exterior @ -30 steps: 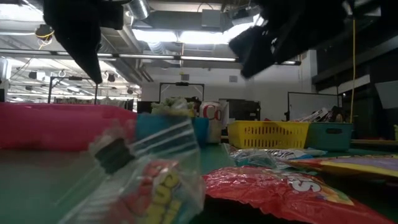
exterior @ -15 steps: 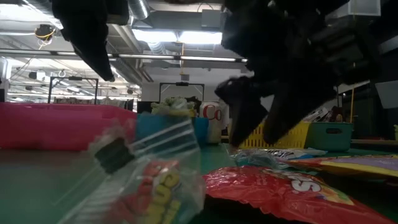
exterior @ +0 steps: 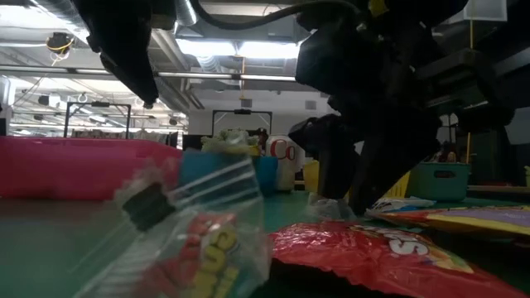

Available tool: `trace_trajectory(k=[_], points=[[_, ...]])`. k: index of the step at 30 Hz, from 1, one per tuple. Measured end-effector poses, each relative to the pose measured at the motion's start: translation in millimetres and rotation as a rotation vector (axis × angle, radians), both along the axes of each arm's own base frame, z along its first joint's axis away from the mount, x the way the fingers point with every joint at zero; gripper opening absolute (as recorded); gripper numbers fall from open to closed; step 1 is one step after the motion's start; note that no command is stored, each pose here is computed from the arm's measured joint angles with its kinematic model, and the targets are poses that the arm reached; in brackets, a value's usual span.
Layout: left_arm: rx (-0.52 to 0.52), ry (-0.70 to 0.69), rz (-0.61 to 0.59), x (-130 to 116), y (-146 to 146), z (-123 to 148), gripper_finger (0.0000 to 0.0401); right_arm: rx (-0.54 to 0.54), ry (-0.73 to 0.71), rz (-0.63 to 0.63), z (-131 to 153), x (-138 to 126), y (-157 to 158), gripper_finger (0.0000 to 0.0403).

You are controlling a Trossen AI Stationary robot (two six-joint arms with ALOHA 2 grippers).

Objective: Sort candy
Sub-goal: Put the transparent blue candy pack into the red bin

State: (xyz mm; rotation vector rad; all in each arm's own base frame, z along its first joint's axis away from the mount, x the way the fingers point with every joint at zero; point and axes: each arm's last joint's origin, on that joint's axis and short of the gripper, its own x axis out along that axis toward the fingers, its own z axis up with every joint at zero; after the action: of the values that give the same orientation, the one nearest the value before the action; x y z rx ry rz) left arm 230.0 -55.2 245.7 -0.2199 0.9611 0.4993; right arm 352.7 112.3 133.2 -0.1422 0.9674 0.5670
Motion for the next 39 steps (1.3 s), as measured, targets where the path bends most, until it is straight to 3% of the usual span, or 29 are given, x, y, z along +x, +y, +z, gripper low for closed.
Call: trace_trajectory(k=[11, 20, 31, 39], points=[[-0.016, -0.053, -0.001, 4.4, -1.5, 2.2, 0.0161, -0.002, 0.009, 0.000, 0.0, -0.9, -0.2, 0.0006], [-0.035, -0.201, -0.106, 16.2, -14.1, 11.2, 0.0160, -0.035, -0.049, -0.037, 16.1, 10.0, 0.9, 0.0009], [-0.122, -0.260, -0.212, 15.8, -35.3, 15.5, 0.0160, -0.461, -0.344, -0.386, 61.2, 41.5, -10.5, 0.0002], [-0.223, -0.254, -0.306, 6.0, -42.2, 23.3, 0.0160, -0.369, -0.505, -0.458, 74.9, 62.0, -41.2, 0.0002]])
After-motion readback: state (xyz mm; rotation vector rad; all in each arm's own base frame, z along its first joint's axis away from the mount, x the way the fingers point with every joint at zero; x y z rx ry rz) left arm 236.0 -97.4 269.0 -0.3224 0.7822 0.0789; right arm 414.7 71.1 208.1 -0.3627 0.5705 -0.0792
